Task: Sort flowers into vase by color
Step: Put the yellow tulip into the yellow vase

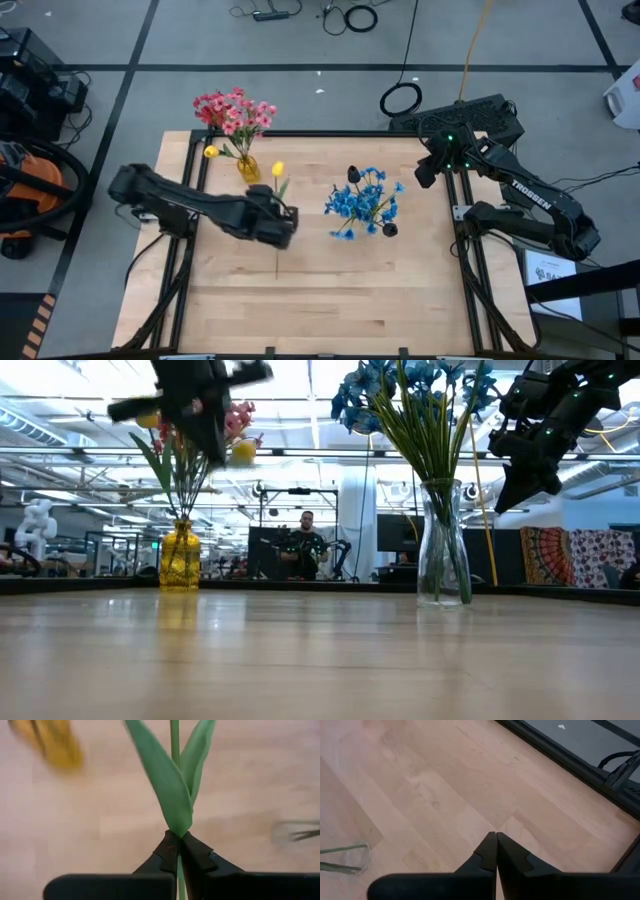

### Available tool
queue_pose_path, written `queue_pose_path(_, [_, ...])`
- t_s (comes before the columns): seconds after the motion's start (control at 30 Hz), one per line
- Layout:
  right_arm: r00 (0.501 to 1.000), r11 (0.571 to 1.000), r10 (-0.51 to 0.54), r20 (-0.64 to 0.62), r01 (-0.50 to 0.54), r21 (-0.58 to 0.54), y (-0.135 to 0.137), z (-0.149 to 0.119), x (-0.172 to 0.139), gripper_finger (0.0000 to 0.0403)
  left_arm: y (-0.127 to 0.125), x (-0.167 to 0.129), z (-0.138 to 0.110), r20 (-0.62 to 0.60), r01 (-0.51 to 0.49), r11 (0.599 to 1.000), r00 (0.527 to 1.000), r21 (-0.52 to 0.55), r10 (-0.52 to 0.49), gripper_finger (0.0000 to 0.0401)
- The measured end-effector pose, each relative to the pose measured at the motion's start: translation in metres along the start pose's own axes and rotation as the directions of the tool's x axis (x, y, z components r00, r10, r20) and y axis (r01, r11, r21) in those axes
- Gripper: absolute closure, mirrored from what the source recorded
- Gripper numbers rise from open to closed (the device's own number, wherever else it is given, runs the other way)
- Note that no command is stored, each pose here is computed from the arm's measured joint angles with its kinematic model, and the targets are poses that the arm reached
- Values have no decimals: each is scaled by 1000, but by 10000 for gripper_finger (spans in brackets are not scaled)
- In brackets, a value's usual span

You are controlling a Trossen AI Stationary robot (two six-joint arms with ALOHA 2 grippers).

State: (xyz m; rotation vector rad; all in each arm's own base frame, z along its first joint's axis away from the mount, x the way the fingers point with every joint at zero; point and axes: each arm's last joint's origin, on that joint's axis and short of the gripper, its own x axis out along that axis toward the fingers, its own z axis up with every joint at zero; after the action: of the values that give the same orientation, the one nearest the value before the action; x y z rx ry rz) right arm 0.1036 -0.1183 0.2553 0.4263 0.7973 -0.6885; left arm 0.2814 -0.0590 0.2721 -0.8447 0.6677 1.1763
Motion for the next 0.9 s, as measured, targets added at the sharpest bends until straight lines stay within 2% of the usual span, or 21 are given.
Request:
queue_pose_path(0.13, [1000,1000,0,0,0,8,0,0,0,403,14,-25,26,108,66,978,990,198,-89,388])
queue_pose_path(0.23, [1000,1000,0,0,0,23,0,0,0,403,19,-28,42,152,57,970,984,235,-94,391])
queue_pose_path(0.4, [1000,995,-1,-1,1,103,0,0,0,403,22,-29,56,332,-35,943,940,331,-81,398])
queue_pose_path(0.53, [1000,983,-1,-2,1,181,0,0,0,403,29,-29,63,351,-37,926,931,376,-106,399])
queue_pose_path(0.73, [1000,967,-1,-1,1,253,0,0,0,403,43,-9,64,325,140,885,895,445,-305,400])
queue_pose_path(0.8, [1000,961,-1,-1,1,276,0,0,0,403,51,2,63,337,190,874,869,448,-362,400])
queue_pose_path(0.9, [1000,953,0,-1,1,304,0,0,0,403,64,12,63,373,295,836,791,463,-485,400])
